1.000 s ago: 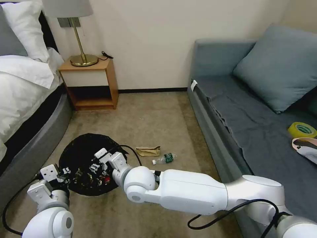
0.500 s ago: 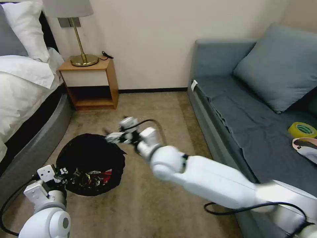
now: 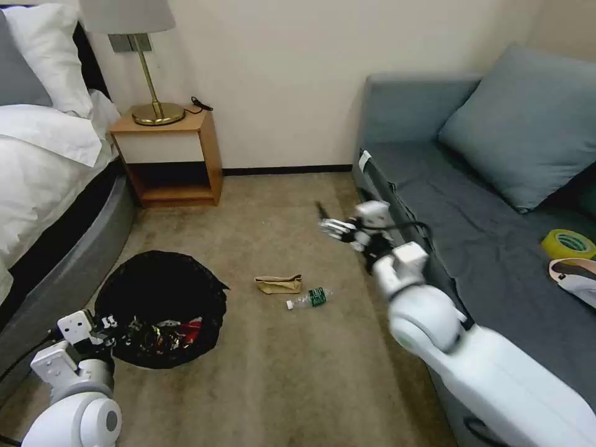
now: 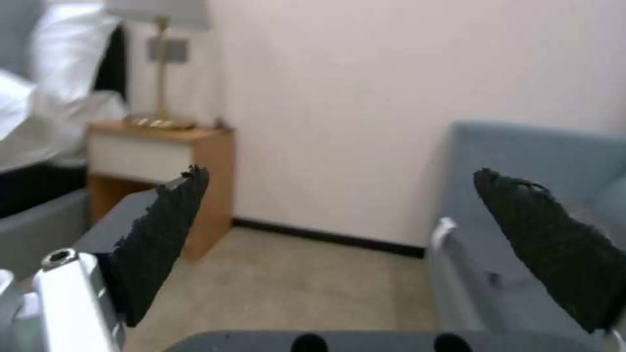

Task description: Pick up the trash bin, then pick up the garbage on the floor and place it into the trash bin.

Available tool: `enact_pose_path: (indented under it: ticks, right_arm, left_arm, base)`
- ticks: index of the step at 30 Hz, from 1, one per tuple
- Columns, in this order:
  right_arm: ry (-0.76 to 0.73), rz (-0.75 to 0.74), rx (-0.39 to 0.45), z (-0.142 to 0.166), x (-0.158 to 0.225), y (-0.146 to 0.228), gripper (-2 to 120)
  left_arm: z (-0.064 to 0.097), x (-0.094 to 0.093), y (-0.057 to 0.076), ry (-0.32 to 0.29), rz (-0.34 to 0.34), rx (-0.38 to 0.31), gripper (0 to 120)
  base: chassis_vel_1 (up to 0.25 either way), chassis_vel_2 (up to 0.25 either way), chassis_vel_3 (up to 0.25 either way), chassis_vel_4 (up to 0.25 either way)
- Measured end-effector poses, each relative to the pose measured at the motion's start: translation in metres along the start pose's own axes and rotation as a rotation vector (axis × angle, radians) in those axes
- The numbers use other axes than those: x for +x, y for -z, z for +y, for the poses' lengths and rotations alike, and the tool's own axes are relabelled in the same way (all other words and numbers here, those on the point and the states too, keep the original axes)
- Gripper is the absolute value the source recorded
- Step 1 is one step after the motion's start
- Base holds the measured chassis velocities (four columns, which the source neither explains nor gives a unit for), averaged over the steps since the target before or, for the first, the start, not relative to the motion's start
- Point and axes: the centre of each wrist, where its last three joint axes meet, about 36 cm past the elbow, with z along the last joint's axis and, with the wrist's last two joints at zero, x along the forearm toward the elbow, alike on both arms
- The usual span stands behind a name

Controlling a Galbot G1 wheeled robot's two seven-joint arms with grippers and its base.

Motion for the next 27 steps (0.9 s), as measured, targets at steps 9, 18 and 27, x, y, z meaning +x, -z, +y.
enact_pose_path:
  ticks: [9,18,27]
  right_arm:
    - [-0.083,-0.008,-0.087,0.030,0.052,-0.017,100]
    - [-0.029,-0.020,-0.110,0.057,0.075,-0.037,100]
    - [-0.037,-0.008,-0.106,0.072,0.077,-0.047,100]
  left_arm:
    - [-0.001,0.003,0.000,-0.008,-0.012,-0.005,4]
    - [-0.005,0.003,0.001,-0.025,-0.019,0.003,4]
    - [-0.006,0.001,0.001,-0.027,-0.022,0.005,4]
  base:
    - [0.000,0.000,0.000,0.000]
    - [0.000,0.000,0.000,0.000]
    - [0.000,0.000,0.000,0.000]
